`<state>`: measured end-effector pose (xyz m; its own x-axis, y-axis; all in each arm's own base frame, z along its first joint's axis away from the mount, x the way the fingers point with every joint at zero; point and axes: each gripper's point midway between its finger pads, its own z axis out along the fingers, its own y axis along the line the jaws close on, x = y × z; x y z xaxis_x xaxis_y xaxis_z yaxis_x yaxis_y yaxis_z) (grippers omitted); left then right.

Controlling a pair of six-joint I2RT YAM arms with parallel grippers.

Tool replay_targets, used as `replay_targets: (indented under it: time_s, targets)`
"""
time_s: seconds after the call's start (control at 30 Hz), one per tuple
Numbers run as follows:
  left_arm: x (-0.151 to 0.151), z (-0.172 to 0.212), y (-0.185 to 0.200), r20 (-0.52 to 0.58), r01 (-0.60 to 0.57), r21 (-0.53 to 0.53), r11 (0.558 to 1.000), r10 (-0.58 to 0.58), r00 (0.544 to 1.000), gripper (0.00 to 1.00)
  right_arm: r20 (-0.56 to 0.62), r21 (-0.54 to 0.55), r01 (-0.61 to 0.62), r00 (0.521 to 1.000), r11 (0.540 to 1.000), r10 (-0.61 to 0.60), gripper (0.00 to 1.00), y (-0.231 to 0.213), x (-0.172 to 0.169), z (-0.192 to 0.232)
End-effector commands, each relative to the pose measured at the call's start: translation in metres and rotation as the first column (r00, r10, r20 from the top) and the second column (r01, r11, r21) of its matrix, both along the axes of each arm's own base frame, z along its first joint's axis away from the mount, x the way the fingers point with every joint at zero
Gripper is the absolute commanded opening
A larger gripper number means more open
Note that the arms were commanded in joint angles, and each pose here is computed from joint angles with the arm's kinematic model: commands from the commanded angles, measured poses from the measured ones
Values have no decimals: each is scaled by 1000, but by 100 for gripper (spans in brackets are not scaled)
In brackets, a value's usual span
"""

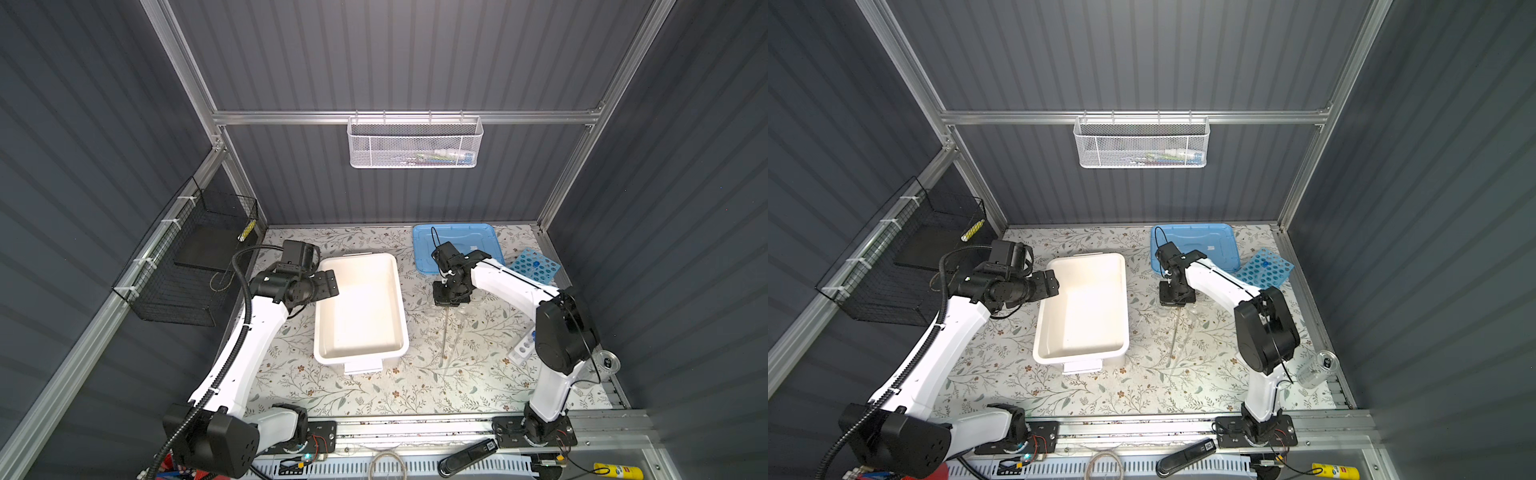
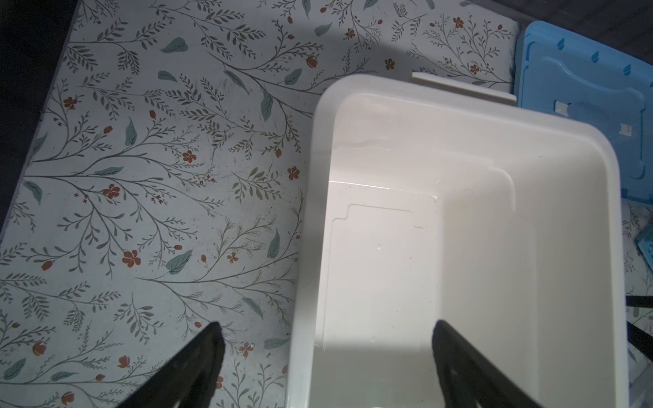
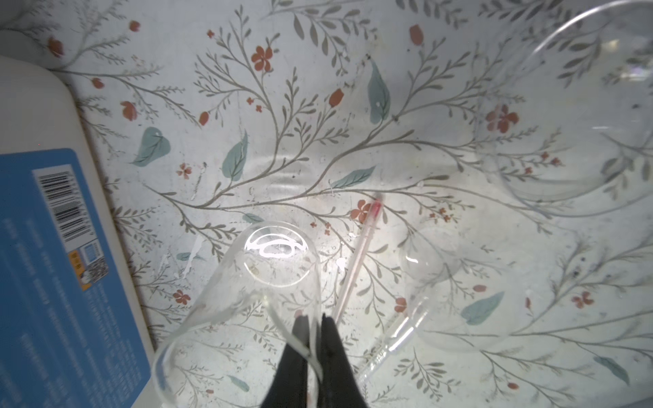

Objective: Organize the chemistry lab equipment
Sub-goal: 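Lift the beaker with the right gripper over the bin while the left releases the bin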

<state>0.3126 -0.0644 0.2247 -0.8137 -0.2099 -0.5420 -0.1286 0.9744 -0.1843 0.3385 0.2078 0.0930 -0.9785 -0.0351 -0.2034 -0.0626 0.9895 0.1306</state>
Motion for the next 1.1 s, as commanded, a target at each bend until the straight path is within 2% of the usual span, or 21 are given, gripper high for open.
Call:
replay_targets:
  time_s: [0.0, 0.37, 0.6, 0.8, 1.07]
  targets:
    - [1, -3, -1, -8, 19, -1, 1000, -19, 1000, 93, 37, 17, 7, 999, 1000, -8, 0, 1, -2, 30]
    - [4, 4, 0, 5, 16, -6, 1000, -16, 1000, 93, 179, 69, -40, 983, 997, 27, 0, 15, -6, 123]
    - [6, 16, 1, 32, 3, -12, 1000, -2, 999, 93, 268, 93, -133, 958, 987, 104, 0, 54, -15, 180]
    - [1, 29, 8, 51, -25, -2, 1000, 25, 998, 94, 307, 90, -230, 932, 969, 192, 0, 109, -21, 200]
    - [-9, 23, 21, 48, -54, -2, 999, 54, 997, 94, 347, 115, -316, 901, 942, 260, 0, 177, -20, 193]
